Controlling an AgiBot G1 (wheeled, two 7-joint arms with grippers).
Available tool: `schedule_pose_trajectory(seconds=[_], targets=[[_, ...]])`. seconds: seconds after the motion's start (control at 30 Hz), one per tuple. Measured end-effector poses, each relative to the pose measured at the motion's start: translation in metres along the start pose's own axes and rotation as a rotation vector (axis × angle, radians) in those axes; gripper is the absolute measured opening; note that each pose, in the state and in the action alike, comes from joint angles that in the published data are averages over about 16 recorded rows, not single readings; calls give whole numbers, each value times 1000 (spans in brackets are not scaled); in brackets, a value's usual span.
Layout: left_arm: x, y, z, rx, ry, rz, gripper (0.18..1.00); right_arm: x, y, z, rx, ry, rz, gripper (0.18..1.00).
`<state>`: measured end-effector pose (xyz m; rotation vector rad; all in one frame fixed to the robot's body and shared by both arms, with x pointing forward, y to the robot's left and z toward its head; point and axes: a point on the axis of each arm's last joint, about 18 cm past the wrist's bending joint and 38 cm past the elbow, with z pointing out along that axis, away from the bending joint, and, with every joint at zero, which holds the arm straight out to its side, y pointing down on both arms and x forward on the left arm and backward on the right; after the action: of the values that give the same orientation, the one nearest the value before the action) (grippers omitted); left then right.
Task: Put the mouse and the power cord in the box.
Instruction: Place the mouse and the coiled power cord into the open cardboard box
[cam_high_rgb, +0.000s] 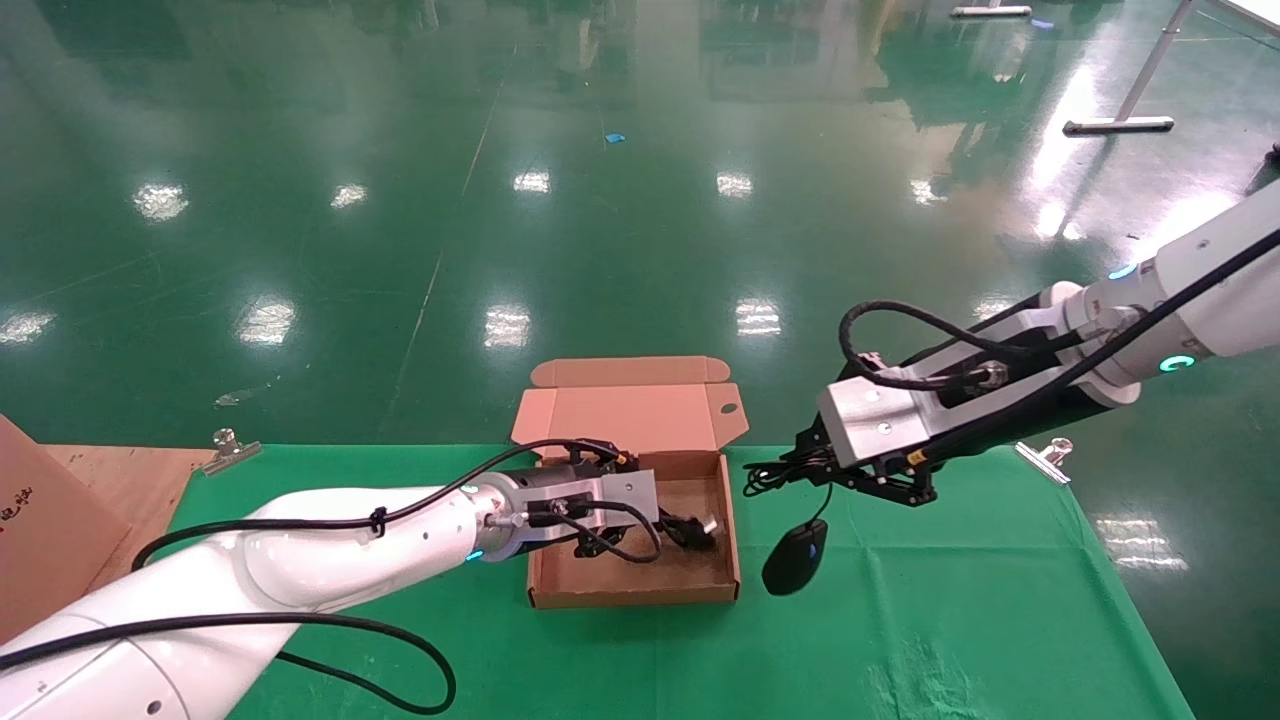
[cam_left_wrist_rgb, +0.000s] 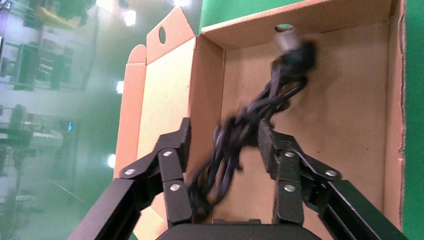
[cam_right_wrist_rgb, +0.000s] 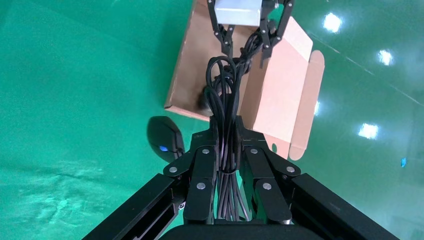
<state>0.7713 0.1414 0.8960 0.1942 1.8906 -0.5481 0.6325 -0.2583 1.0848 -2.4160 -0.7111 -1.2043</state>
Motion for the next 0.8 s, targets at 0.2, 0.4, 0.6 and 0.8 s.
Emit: schedule_pose_trajectory(seconds=[0.2,0.4,0.6,0.8], targets=[[-4,-3,-2,18,4,-36,585,3,-7,3,6,-1,-7,234],[-18,-6,-13,65,25,-103,723,10,-18,9,14,2,-17,234],[-41,1,-41,143,41,-183,843,21,-35,23,26,3,-35,234],[-64,23,-80,203,29,-216,920,35,-56,49,26,4,-67,233]])
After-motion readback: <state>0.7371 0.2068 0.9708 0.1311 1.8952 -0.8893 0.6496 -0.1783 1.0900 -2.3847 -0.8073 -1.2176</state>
